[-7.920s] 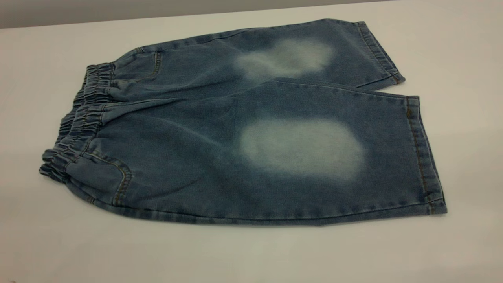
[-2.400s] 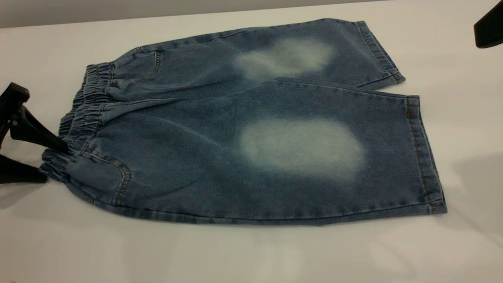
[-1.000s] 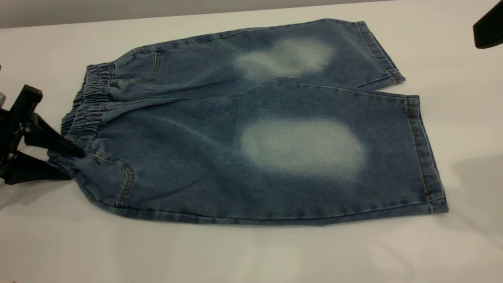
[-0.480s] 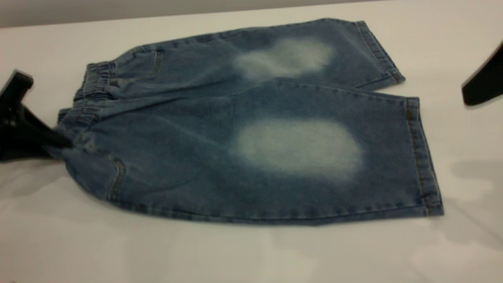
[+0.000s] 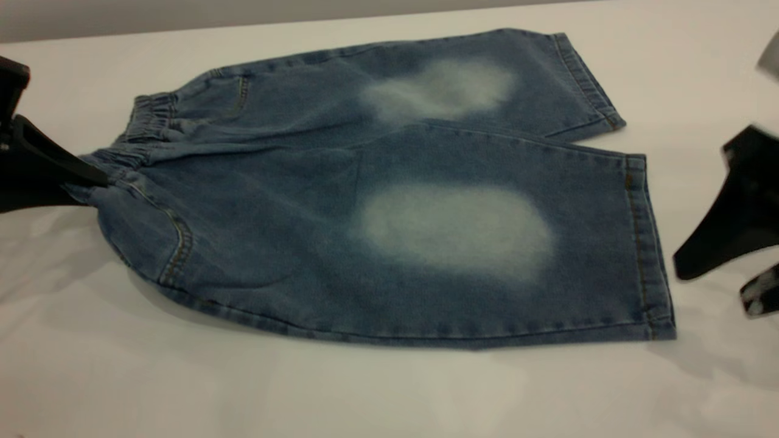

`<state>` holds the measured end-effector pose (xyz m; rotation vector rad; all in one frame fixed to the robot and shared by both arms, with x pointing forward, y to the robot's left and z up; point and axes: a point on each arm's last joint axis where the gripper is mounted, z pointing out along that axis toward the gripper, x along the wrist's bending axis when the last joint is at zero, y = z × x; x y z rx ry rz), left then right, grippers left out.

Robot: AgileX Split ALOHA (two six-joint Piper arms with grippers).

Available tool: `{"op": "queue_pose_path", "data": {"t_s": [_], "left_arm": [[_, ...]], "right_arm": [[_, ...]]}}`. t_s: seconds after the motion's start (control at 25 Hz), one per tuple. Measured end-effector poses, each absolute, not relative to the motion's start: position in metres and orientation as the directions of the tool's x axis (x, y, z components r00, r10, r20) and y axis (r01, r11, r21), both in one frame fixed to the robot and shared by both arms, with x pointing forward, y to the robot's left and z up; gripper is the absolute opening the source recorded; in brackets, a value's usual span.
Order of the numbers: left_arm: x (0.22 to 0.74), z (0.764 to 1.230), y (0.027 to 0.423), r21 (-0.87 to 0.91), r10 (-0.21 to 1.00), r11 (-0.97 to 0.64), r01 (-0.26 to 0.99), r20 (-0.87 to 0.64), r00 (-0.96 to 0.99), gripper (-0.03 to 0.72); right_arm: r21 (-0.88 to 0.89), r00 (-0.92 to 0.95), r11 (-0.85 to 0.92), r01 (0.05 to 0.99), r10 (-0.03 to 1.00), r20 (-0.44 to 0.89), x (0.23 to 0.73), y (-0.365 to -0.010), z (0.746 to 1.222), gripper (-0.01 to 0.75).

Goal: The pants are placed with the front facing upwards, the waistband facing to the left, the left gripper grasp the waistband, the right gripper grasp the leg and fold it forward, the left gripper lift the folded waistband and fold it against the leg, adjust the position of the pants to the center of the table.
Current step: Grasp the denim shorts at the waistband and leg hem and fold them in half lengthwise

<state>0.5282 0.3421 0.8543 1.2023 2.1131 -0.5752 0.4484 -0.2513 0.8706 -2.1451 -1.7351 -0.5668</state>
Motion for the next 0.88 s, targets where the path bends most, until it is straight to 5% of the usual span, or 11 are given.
{"op": "queue_pose_path", "data": {"t_s": [0.44,0.88], "left_arm": [[0.529,0.856,0.340,-0.071,0.573,0.490,0.869,-0.725,-0.382,0.111],[0.531,0.858,0.339,-0.059,0.555,0.494,0.867,-0.746,-0.367,0.111]], "right_arm": [[-0.122,0.215,-0.178,0.976,0.756,0.618,0.447,-0.238,0.824,0.431],[-0.106,0.222,-0.199,0.974,0.768,0.601,0.466,-0.240,0.810,0.431]]}}
